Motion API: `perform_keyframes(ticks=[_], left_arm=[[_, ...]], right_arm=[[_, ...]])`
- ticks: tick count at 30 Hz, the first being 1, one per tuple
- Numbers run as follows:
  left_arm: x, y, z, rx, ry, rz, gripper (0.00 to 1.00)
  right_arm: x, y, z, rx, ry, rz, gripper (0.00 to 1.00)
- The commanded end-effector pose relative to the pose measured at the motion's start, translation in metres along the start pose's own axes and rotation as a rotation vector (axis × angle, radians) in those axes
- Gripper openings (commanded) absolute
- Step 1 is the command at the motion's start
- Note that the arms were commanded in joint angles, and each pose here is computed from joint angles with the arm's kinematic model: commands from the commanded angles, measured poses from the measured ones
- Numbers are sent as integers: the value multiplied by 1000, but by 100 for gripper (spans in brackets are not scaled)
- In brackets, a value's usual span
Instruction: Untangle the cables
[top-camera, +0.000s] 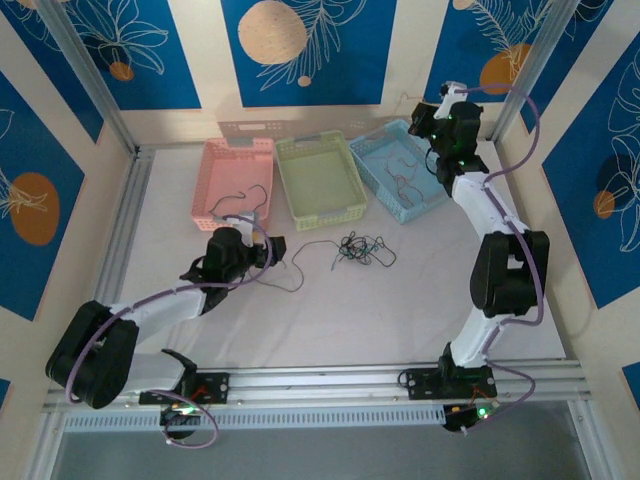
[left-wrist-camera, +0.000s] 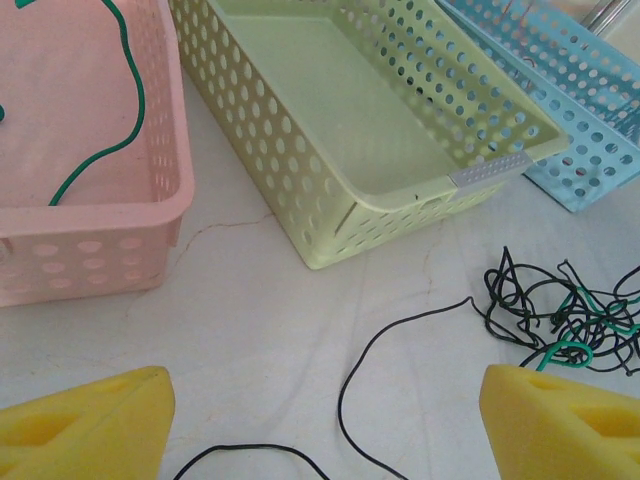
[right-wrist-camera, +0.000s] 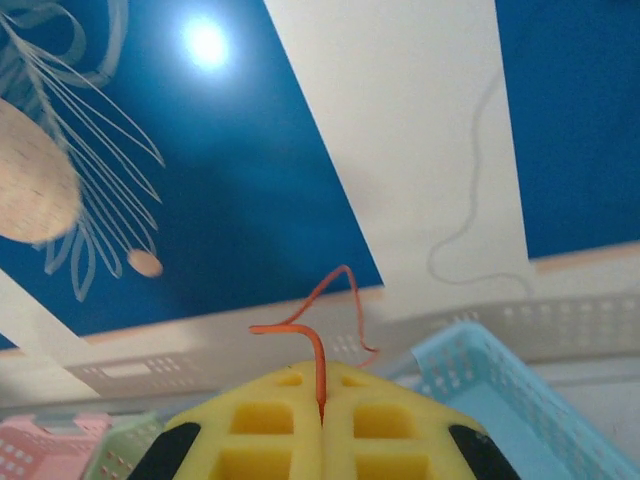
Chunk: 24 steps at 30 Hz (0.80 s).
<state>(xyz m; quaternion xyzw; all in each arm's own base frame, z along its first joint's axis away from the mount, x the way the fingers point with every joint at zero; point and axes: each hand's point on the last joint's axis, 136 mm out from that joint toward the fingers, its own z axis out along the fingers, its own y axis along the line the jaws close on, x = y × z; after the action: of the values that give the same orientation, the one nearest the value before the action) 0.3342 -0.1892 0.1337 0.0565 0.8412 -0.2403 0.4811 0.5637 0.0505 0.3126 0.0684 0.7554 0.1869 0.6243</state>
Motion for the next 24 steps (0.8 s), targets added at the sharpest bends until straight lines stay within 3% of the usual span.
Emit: perform_keyframes(ticks=[1,5,6,14,24], left_arm=[[-2,4,-1,-10,-18,4,80],[-1,4,-1,-9,-20,3,79],[-1,4,-2,-10,-20,4,79],[-2,3,-5,-6,-33,2,79],[-1,3,-5,-4,-32,1,78]], right_arm=[[20,-18,1,85,28,8,7],[56,-42,4,196,109,67,47],[61,-47,1,235,124,80,52],[83,-26,-56,304,230,129,51],[214,32,-126,168,574,56,46]])
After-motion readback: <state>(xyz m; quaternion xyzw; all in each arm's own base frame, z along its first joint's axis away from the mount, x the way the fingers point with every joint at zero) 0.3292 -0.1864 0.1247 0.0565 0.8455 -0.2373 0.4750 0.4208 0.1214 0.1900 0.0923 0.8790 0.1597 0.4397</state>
